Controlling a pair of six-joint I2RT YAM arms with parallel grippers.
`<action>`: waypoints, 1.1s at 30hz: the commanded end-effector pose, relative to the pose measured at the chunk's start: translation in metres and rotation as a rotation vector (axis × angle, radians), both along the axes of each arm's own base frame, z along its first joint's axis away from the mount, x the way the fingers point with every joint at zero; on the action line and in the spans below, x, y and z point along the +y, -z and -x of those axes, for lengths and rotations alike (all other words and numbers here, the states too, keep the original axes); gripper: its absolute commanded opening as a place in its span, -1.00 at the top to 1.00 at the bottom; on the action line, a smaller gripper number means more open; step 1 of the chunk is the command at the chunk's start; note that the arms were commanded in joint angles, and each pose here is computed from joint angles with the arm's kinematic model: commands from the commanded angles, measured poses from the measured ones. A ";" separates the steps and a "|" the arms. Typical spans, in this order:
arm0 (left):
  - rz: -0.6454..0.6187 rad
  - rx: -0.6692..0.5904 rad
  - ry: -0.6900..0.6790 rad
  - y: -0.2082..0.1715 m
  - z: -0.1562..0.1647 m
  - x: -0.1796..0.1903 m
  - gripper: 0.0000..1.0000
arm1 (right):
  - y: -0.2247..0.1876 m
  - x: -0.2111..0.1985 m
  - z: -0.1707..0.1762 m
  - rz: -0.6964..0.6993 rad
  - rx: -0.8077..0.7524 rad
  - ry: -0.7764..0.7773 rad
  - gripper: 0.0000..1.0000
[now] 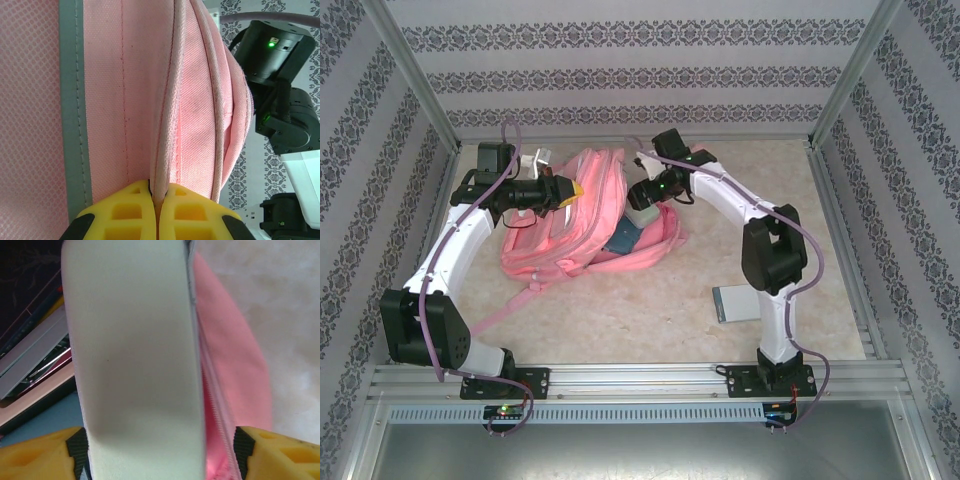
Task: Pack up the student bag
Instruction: Adjust the personal item in the student bag.
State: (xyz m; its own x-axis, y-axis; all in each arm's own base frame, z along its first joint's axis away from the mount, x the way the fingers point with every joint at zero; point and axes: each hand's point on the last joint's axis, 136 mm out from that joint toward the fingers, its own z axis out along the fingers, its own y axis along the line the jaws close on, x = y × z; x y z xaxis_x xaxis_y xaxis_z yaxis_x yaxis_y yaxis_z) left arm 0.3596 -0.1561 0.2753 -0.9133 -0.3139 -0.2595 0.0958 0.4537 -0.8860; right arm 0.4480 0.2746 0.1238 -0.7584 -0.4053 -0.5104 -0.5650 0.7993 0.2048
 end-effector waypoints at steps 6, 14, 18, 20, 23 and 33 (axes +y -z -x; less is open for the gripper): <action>0.058 -0.116 0.076 -0.036 0.012 -0.006 1.00 | 0.024 0.010 -0.007 -0.018 0.050 0.038 -0.38; 0.056 -0.116 0.081 -0.036 0.011 -0.007 1.00 | 0.051 0.042 0.033 0.065 0.103 -0.139 -0.23; 0.058 -0.116 0.084 -0.035 0.009 -0.007 1.00 | 0.059 0.031 0.023 0.129 0.084 -0.099 -0.26; 0.058 -0.117 0.085 -0.036 0.009 -0.007 1.00 | 0.062 0.017 0.010 0.163 0.076 -0.037 -0.28; 0.056 -0.119 0.085 -0.036 0.009 -0.007 1.00 | 0.062 -0.001 -0.006 0.179 0.084 0.039 -0.32; 0.049 -0.128 0.073 -0.035 0.005 -0.006 1.00 | 0.008 -0.009 -0.009 0.056 0.017 0.090 -0.59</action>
